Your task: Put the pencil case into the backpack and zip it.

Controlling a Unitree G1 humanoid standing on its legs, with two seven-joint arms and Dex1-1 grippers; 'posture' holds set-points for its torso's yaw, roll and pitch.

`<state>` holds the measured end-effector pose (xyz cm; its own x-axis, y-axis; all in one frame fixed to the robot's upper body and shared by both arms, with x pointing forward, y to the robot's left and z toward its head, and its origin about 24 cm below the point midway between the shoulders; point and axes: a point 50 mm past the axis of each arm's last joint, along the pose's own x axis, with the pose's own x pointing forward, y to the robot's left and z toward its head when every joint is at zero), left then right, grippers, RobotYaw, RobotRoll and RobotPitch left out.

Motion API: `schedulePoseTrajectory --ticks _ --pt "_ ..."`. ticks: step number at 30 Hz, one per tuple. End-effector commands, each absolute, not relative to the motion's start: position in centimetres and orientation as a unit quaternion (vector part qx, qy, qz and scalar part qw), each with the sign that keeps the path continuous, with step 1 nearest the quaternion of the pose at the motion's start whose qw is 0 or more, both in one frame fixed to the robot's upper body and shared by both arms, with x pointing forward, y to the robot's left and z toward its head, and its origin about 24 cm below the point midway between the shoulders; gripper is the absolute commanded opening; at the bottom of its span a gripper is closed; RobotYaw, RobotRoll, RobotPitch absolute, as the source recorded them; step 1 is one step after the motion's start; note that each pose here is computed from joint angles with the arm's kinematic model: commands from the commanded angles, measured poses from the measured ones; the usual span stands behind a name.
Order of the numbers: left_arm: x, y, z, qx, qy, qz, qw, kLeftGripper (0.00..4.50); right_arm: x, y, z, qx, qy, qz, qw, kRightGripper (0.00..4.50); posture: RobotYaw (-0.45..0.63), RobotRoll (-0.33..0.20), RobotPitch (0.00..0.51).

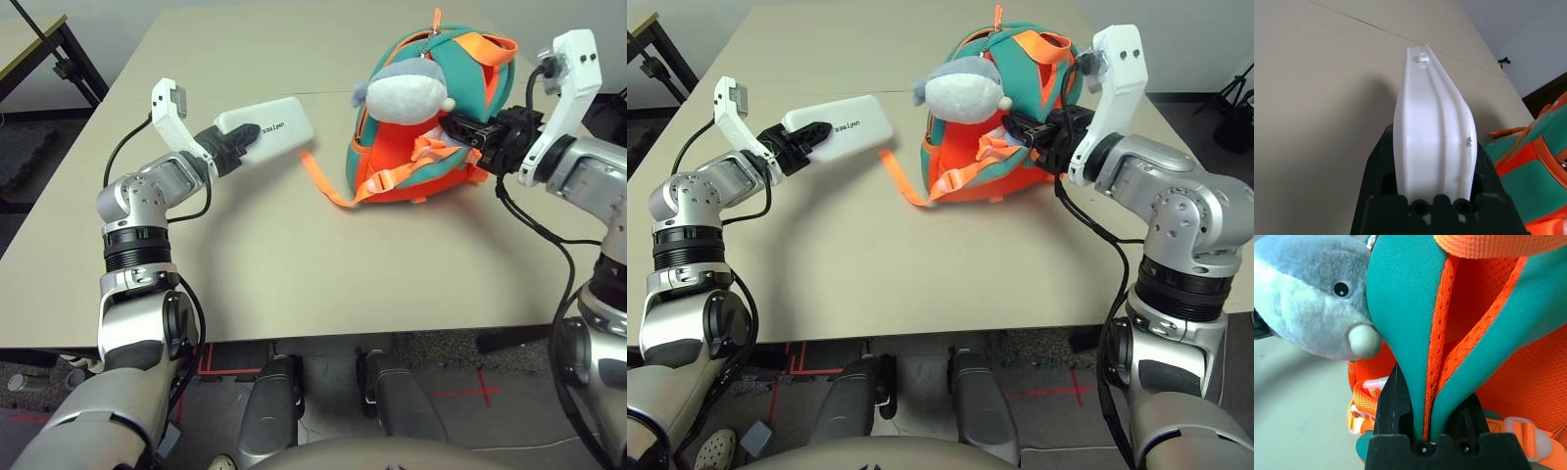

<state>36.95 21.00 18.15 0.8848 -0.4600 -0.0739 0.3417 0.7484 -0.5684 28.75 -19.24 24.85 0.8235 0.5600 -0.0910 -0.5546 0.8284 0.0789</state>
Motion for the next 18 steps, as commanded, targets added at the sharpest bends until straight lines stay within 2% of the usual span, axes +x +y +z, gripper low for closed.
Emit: schedulePoseTrajectory --ticks 1,13,18 --pt "37.3 20.6 18.7 -0.281 0.093 -0.227 0.928 1.21 27.6 -18.7 26.6 0.014 0.017 0.318 0.948 0.45 -0.19 0.000 0.123" --pt "37.6 19.9 19.5 -0.274 0.082 -0.248 0.926 1.21 27.2 -18.5 17.9 0.000 0.145 0.304 0.941 0.45 -0.18 0.000 0.115" --pt "37.5 19.6 20.9 -0.260 0.058 -0.273 0.924 1.21 27.8 -18.6 17.0 -0.012 0.147 0.294 0.944 0.45 -0.18 0.000 0.113"
